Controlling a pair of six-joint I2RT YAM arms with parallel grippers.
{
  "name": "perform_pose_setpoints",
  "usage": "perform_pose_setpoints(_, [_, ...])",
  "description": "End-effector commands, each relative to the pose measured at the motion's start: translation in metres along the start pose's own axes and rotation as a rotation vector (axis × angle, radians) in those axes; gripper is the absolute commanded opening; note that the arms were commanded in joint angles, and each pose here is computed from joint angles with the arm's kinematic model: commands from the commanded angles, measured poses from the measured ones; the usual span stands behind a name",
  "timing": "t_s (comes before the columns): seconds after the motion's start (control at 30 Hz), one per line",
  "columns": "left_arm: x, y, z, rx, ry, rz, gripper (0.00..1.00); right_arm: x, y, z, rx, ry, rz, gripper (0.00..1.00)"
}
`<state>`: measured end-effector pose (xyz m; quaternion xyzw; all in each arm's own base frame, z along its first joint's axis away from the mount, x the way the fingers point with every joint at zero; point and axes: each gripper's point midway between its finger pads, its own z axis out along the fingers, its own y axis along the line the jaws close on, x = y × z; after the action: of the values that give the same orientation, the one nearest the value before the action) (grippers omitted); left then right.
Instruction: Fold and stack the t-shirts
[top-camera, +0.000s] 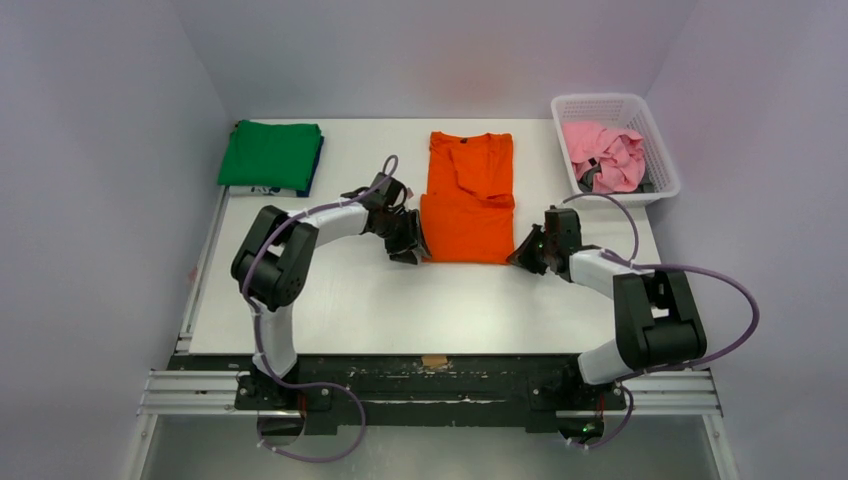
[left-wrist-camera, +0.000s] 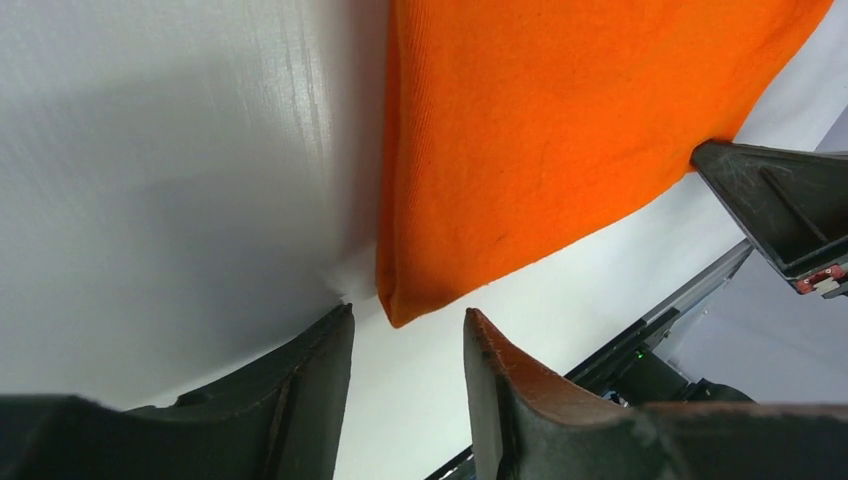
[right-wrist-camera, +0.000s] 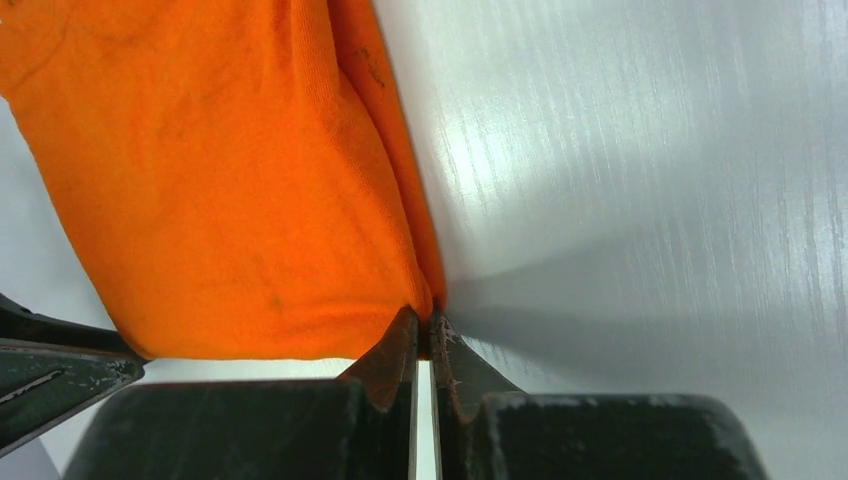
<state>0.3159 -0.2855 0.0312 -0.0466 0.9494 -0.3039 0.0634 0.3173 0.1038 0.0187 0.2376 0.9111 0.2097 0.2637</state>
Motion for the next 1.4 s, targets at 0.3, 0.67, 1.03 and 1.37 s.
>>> perform_pose_setpoints(0.3, [0.008,0.029,0.037,-0.149,-0.023,-0.039,0.23,0.041,-0.037,-0.002,0.115,0.103,0.045,0.00])
perform_pose_setpoints(0.67, [0.037,0.010,-0.021,-0.086,-0.039,0.063,0.00,0.070,-0.012,-0.049,-0.029,0.249,-0.035,0.00])
perform_pose_setpoints(1.03, [0.120,-0.015,-0.137,0.085,-0.062,0.187,0.00,0.118,0.034,-0.169,-0.362,0.445,-0.182,0.00])
perform_pose_setpoints(1.37, [0.050,-0.082,-0.174,0.285,-0.256,0.269,0.00,0.017,0.101,-0.183,-0.449,0.039,-0.249,0.00])
